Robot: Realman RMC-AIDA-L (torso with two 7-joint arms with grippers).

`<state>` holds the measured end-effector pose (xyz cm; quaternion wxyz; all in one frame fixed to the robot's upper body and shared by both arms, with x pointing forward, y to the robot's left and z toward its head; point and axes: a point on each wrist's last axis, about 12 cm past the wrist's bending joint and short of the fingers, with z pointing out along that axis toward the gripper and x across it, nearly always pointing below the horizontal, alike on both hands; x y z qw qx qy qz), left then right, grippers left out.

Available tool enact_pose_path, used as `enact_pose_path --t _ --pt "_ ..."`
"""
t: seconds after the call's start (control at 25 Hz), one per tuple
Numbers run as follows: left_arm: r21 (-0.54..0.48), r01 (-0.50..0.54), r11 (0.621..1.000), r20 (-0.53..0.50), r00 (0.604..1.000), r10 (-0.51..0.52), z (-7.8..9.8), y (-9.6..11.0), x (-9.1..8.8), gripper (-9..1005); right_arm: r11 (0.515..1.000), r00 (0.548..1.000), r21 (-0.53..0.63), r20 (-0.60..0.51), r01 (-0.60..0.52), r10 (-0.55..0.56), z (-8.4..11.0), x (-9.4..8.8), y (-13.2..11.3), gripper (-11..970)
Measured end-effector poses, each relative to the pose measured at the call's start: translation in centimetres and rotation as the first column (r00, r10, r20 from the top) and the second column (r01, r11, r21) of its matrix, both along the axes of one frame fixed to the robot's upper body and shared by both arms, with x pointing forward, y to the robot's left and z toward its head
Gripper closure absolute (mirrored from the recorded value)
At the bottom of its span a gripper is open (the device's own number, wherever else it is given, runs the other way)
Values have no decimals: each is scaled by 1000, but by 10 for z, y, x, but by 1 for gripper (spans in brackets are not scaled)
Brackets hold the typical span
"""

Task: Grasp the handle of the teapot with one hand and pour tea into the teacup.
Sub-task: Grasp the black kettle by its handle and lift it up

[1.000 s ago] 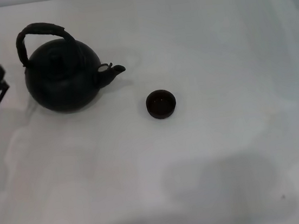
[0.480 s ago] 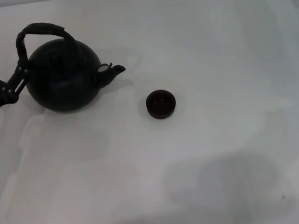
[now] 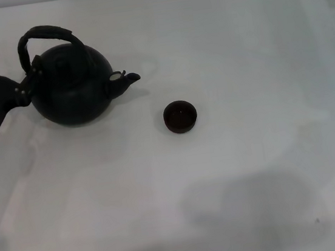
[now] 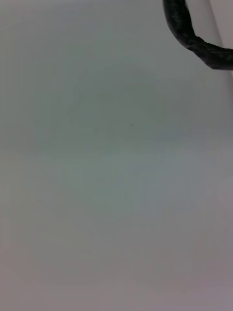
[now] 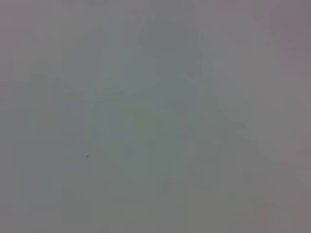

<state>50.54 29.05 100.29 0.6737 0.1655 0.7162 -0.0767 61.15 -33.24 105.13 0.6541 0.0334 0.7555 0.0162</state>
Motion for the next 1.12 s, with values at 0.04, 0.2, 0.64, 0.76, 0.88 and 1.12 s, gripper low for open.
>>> enact_pose_path --t 0.04,0.2,0.64,0.76,0.88,1.12 --pt "0 0 1000 0 1000 0 0 0 0 202 1000 1000 0 0 0 0 0 0 0 131" --pt "11 -2 1000 -14 1000 3 0 -2 6 227 1000 1000 1 0 0 0 0 0 0 131" --pt "82 16 996 9 1000 -17 0 -9 9 521 1000 1000 22 -1 4 -4 1 1 0 131" --pt "84 16 996 7 1000 -16 0 -9 9 588 1000 1000 23 0 1 -1 2 3 1 131" --pt "89 13 996 2 1000 -13 -1 -7 9 656 1000 1000 23 1 -1 1 2 4 2 131" --pt "88 12 996 7 1000 -13 0 -7 9 825 1000 1000 24 -1 -3 3 2 4 3 131"
